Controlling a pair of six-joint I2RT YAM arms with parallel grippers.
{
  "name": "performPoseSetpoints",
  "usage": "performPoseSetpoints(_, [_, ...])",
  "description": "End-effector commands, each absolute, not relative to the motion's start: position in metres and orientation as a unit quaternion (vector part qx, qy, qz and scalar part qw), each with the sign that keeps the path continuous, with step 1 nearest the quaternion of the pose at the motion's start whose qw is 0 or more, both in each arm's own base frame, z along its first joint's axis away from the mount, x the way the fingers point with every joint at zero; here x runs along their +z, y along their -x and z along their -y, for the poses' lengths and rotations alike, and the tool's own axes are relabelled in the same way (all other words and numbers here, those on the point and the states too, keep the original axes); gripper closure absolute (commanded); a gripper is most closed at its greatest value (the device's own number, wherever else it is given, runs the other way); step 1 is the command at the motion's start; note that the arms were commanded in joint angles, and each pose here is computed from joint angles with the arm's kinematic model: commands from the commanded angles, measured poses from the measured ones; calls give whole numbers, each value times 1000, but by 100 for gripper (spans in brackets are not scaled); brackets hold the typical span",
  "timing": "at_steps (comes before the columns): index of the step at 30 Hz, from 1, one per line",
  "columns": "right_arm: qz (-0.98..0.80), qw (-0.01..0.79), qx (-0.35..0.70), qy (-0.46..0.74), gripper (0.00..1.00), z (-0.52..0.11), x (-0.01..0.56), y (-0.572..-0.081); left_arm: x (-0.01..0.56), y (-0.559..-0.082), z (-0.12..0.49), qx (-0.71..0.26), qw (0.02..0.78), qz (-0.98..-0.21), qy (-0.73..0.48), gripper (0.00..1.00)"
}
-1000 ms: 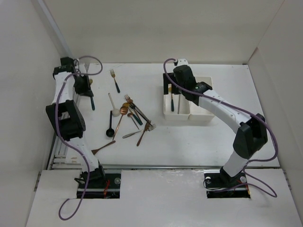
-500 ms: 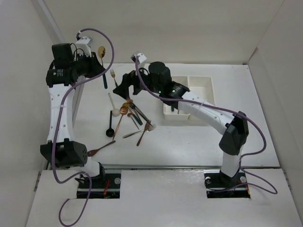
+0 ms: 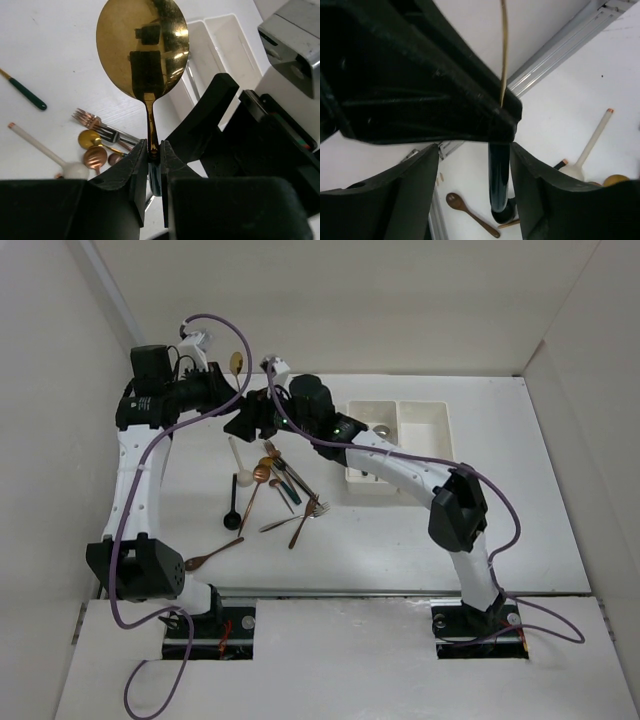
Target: Sort the eating utensils into containers
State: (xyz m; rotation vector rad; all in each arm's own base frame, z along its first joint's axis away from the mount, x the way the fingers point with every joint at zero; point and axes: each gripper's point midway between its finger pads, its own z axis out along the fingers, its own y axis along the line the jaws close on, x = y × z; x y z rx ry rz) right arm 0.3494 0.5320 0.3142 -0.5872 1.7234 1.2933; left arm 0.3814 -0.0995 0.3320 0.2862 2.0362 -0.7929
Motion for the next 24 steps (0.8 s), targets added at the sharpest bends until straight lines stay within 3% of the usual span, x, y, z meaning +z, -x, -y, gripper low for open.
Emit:
performPoseSetpoints(1, [-656, 480, 545, 206, 38, -533, 362, -358, 354, -368, 116, -363, 464, -797, -132, 100])
performPoseSetpoints(2, [-657, 482, 543, 203, 46, -533, 362, -360, 354, -367, 119, -365, 463, -796, -136, 100])
performPoseSetpoints(3, [-657, 482, 543, 203, 66, -533, 362, -360, 357, -364, 119, -365, 466, -794, -138, 100])
performPoseSetpoints(5, [-665, 484, 536, 190, 85, -531, 356, -364, 354, -364, 119, -367, 461, -797, -132, 100])
performPoseSetpoints(6, [-668, 485, 533, 186, 100, -529, 355, -365, 354, -364, 119, -367, 461, -797, -132, 100])
performPoseSetpoints(7, [-670, 488, 529, 181, 100, -527, 355, -366, 354, -364, 119, -363, 465, -796, -141, 96])
performPoseSetpoints(8, [-677, 490, 520, 173, 100, -524, 350, -369, 352, -367, 116, -353, 469, -798, -140, 80])
performPoseSetpoints(10, [-679, 498, 514, 163, 100, -513, 354, -373, 348, -370, 111, -334, 473, -804, -134, 35])
performPoseSetpoints(11, [-683, 504, 505, 153, 100, -505, 354, -378, 341, -379, 103, -310, 476, -814, -122, 0])
performPoseSetpoints(14, [-713, 513, 463, 115, 100, -462, 339, -402, 324, -395, 82, -249, 479, -837, -93, 0])
performPoseSetpoints(19, [-809, 506, 298, -2, 100, -343, 270, -452, 276, -433, 48, -167, 438, -883, -24, 0])
performPoseSetpoints(24, [-878, 456, 141, -41, 100, -256, 191, -459, 227, -475, 21, -83, 392, -916, 33, 0])
